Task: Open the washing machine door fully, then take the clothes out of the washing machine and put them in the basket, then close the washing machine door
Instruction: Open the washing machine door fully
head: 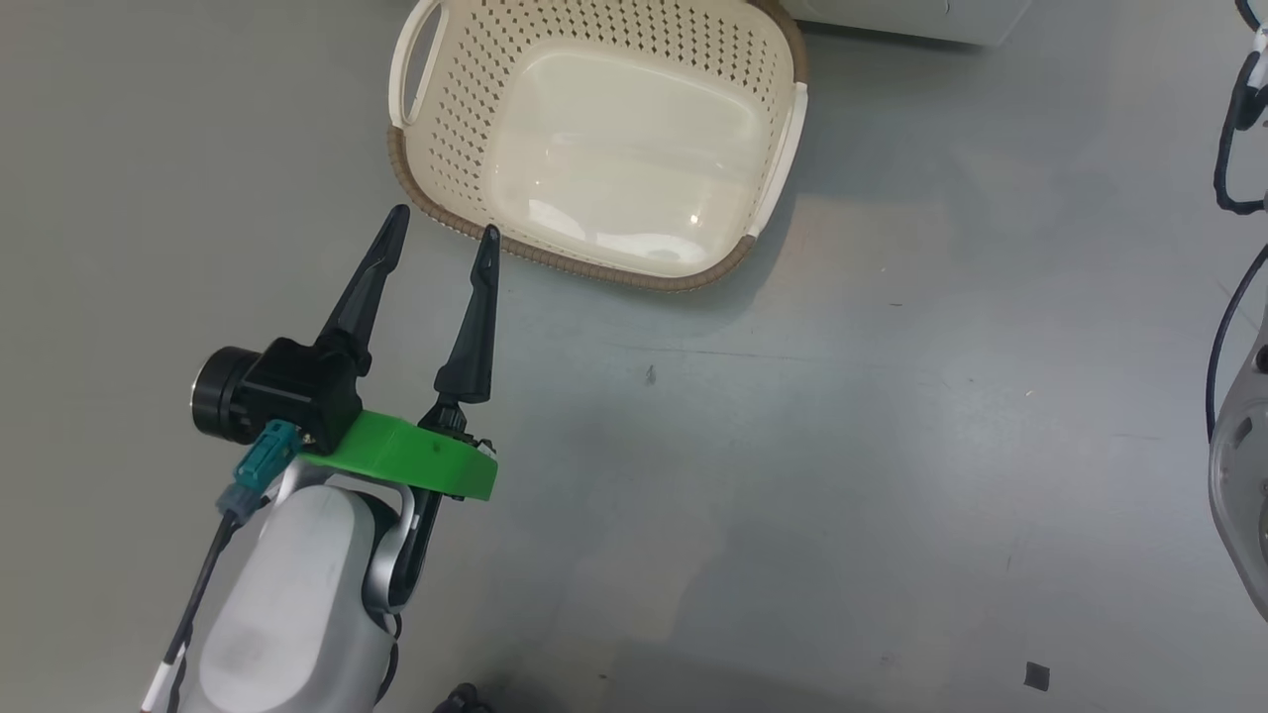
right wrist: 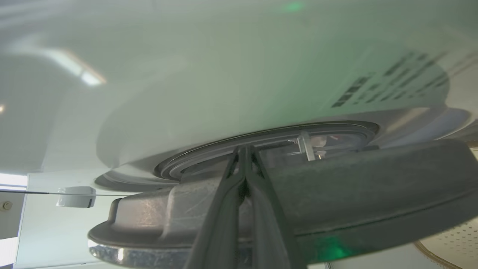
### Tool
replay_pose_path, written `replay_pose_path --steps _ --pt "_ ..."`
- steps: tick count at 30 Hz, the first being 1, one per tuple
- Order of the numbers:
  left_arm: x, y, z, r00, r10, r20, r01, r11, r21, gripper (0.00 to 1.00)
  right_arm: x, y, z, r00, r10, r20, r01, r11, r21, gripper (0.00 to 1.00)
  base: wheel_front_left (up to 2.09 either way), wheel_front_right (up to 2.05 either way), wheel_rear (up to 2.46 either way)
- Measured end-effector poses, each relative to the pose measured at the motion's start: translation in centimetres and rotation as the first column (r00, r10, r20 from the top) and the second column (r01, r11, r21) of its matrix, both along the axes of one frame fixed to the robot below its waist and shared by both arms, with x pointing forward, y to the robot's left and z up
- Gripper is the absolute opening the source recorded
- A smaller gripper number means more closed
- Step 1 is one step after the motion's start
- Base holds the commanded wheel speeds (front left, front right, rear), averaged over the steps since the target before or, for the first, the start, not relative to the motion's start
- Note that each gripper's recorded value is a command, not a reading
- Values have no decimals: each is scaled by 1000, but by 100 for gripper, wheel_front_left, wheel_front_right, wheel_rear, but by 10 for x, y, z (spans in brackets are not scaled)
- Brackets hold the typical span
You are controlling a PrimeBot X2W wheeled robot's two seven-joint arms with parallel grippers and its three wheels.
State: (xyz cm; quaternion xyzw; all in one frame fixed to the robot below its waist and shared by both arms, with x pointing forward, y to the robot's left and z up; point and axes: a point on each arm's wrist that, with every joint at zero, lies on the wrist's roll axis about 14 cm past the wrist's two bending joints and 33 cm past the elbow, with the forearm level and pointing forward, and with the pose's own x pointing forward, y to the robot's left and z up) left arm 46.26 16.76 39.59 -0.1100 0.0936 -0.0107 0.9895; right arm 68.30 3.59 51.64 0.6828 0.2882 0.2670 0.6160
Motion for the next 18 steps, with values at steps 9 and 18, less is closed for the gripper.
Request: replay_pose_path --steps 9,18 --pt "0 -3 4 1000 -8 8 8 1000 0 100 -9 1 -4 999 35 -31 -35 999 1 0 0 0 0" --pt "0 -6 15 999 -19 35 19 1000 4 100 -25 6 -3 994 88 -60 -88 996 9 0 0 0 0"
